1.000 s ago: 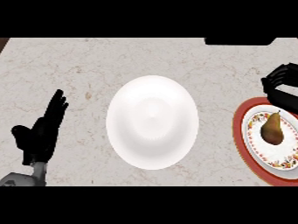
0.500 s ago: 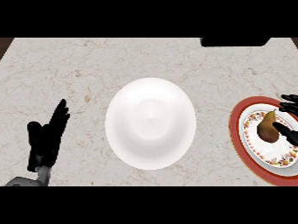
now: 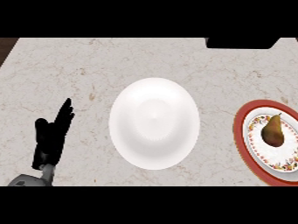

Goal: Pick the pear from the plate and place it in the plate

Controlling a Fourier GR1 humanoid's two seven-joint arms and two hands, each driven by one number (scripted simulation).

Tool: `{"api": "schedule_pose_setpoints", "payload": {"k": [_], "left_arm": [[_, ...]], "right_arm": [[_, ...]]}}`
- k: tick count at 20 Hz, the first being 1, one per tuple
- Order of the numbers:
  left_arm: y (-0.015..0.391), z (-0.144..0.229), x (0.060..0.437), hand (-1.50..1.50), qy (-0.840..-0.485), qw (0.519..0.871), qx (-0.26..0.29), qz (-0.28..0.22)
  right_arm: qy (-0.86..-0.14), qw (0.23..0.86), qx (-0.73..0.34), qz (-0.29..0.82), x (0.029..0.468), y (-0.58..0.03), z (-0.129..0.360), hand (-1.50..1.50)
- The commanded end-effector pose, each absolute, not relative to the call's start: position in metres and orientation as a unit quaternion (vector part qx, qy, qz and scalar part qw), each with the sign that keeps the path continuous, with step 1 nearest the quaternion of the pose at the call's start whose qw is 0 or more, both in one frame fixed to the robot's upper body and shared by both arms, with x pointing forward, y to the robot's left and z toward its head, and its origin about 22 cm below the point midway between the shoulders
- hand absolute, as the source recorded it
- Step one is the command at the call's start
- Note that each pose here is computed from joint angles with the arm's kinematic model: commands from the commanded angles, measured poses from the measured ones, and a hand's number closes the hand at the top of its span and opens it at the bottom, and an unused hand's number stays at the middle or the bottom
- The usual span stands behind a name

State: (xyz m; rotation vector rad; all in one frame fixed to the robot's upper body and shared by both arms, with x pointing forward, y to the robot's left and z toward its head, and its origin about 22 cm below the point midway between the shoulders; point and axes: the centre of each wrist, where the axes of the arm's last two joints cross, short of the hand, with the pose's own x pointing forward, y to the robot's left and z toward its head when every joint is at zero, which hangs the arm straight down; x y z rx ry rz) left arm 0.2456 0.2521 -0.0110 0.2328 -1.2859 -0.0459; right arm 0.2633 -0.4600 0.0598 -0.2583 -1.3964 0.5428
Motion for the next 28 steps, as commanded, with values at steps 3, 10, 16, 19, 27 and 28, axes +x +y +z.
{"api": "schedule_pose_setpoints", "payload": {"k": [3,10,16,19,27,28], "left_arm": [[0.25,-0.008,0.236,0.0,-0.602,0.792,0.091,-0.032],[0.256,0.016,0.246,0.0,-0.6,0.793,0.107,-0.023],[0.259,-0.011,0.253,0.0,-0.596,0.795,0.114,-0.02],[0.264,-0.015,0.248,0.0,-0.6,0.792,0.113,-0.014],[0.251,-0.021,0.234,0.0,-0.594,0.796,0.118,-0.015],[0.258,-0.005,0.245,0.0,-0.6,0.793,0.108,-0.016]], "right_arm": [[-0.551,0.741,-0.148,0.353,0.294,-0.478,0.094,-1.5],[-0.45,0.77,-0.081,0.445,0.323,-0.459,0.103,-1.5],[-0.422,0.773,-0.066,0.469,0.347,-0.434,0.086,-1.5],[-0.415,0.776,-0.068,0.471,0.349,-0.432,0.087,-1.5],[-0.409,0.766,-0.05,0.493,0.337,-0.428,0.05,-1.5],[-0.405,0.77,-0.05,0.49,0.341,-0.432,0.043,-1.5]]}}
